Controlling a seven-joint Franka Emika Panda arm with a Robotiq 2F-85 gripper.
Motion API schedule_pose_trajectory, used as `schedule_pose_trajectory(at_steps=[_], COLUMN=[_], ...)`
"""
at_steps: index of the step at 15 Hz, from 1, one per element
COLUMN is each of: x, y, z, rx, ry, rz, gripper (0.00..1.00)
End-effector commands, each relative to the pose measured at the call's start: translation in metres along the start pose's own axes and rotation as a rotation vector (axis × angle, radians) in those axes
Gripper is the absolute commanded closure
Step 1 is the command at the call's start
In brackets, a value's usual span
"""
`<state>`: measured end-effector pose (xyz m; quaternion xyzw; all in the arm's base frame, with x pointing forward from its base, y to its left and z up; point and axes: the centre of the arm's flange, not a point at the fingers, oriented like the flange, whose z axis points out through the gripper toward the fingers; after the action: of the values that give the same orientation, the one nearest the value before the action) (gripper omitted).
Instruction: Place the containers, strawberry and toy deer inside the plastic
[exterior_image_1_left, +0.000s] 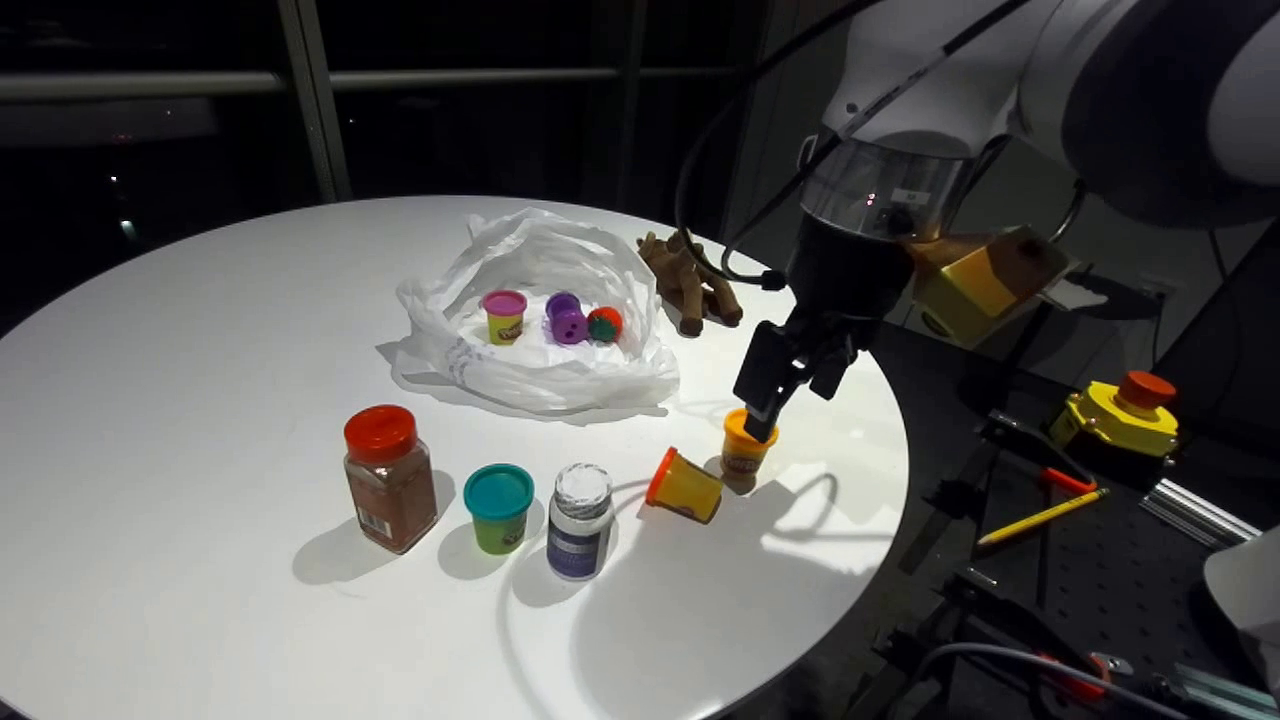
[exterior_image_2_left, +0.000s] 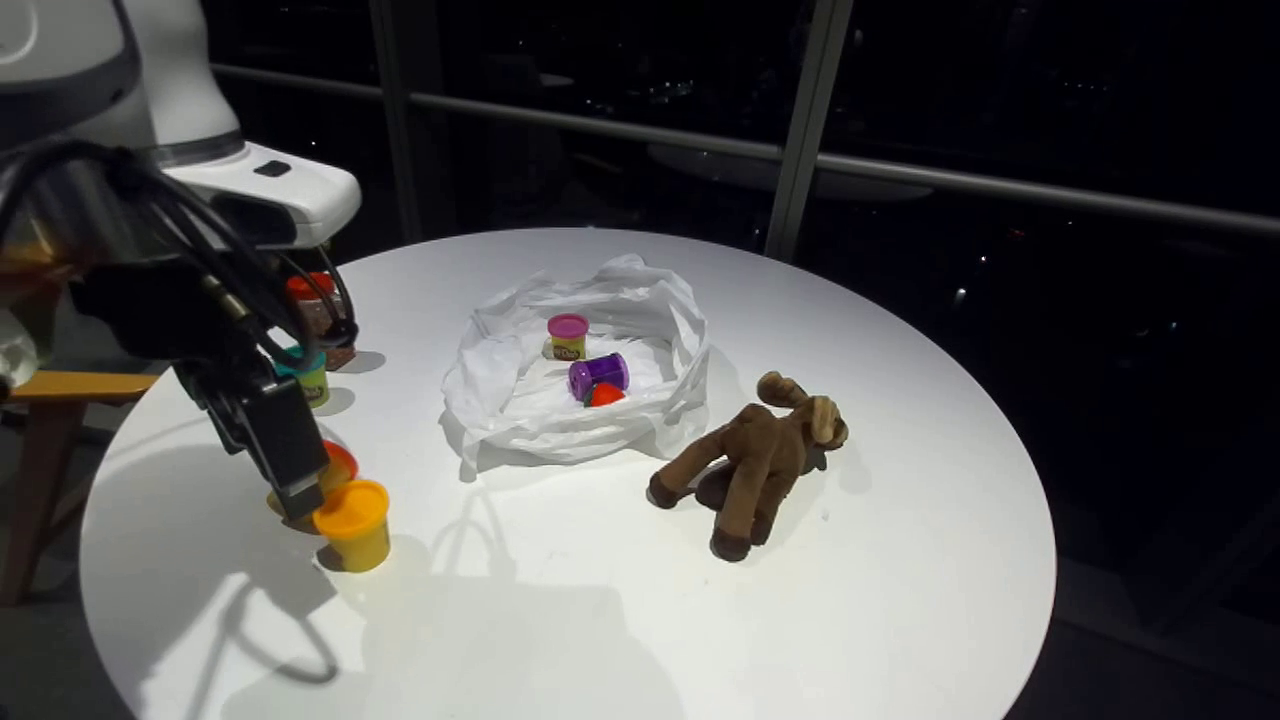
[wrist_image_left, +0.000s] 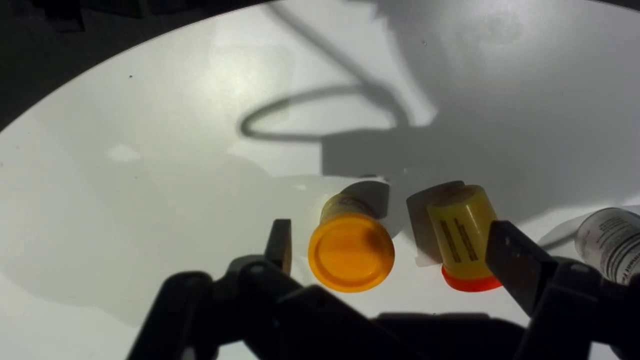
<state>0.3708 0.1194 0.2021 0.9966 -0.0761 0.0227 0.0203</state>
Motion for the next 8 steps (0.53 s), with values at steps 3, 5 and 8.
schedule_pose_trajectory(at_steps=[3,5,8], x=[-0.008,-0.005,-0.002], y=[0.018,0.022,0.025], z=[0.030,0.037,0.044], rx=[0.005,0.016,0.046], ry=[0.009,0.012,0.035], rz=[0.022,0.027,0.021], gripper=[0.00,0.00,0.00])
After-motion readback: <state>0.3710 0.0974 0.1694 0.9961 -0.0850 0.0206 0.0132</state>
